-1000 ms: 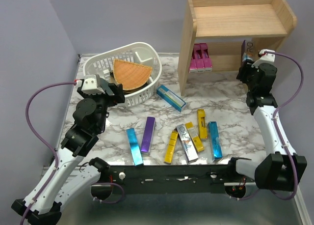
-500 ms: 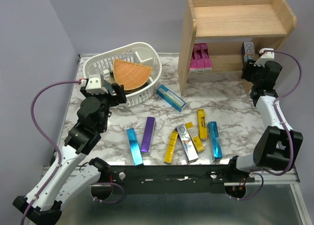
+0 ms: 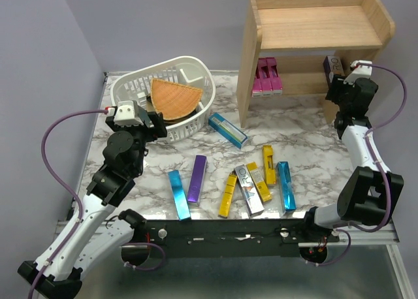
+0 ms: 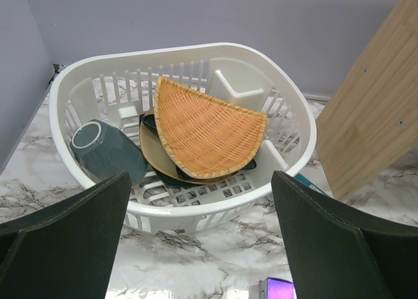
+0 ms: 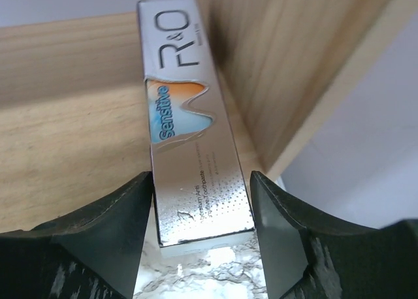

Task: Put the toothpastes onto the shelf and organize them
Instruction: Place the toothpaste on the shelf.

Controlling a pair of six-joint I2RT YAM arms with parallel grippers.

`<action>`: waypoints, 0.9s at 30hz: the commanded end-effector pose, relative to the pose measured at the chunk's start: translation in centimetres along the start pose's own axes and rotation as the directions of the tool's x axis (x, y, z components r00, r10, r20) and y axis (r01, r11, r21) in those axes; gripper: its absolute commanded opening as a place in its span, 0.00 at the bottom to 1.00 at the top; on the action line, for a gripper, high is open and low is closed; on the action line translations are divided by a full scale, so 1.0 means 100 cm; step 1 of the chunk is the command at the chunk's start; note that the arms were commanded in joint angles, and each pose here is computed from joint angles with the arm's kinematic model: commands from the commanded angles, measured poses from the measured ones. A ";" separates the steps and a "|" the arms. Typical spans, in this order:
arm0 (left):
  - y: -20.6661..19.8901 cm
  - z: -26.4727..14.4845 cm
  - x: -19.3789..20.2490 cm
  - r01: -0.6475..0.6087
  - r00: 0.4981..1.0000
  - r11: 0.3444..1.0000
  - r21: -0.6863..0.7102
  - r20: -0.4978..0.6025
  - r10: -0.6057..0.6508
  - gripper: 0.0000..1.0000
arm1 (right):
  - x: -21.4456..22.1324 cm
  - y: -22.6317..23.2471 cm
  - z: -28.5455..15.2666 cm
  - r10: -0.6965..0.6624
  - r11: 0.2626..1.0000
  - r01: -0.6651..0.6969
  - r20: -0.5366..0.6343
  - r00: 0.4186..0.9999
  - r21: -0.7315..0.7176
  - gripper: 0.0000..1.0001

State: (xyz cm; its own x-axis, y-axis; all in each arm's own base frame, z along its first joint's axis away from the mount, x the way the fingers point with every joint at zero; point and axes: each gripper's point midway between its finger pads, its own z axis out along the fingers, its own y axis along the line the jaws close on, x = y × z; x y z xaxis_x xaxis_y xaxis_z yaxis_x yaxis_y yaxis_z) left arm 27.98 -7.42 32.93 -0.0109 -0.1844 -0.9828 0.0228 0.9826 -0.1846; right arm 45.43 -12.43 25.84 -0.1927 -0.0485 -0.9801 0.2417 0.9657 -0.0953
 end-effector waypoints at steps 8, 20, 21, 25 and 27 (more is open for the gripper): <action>0.010 -0.003 -0.011 0.004 0.998 0.999 -0.038 0.056 -0.001 0.99 | -0.024 -0.024 -0.003 0.021 0.992 -0.028 0.062 0.998 0.120 0.53; 0.012 -0.003 -0.011 -0.003 0.998 0.999 -0.047 0.062 0.006 0.99 | -0.026 -0.038 0.011 -0.021 0.981 0.010 0.054 0.998 0.193 0.53; 0.012 -0.002 -0.009 -0.004 0.998 0.999 -0.047 0.059 0.007 0.99 | -0.027 -0.039 0.012 -0.024 0.980 0.012 0.056 0.998 0.198 0.55; 0.012 -0.002 -0.009 -0.006 0.998 0.999 -0.049 0.059 0.009 0.99 | -0.031 -0.053 0.006 -0.010 0.961 -0.011 0.074 0.997 0.277 0.60; 0.013 -0.003 -0.010 -0.006 0.998 0.999 -0.050 0.060 0.009 0.99 | -0.032 -0.060 0.003 -0.008 0.948 -0.019 0.084 0.996 0.317 0.61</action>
State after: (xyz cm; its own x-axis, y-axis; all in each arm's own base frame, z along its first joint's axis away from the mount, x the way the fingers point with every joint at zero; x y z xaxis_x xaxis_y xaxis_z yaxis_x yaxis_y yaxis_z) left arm 27.67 -6.63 33.52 0.0275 -0.1790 -0.9835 0.0017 0.9838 -0.1790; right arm 46.33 -13.64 26.78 -0.1746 -0.0542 -0.9832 0.3125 0.9438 -0.1075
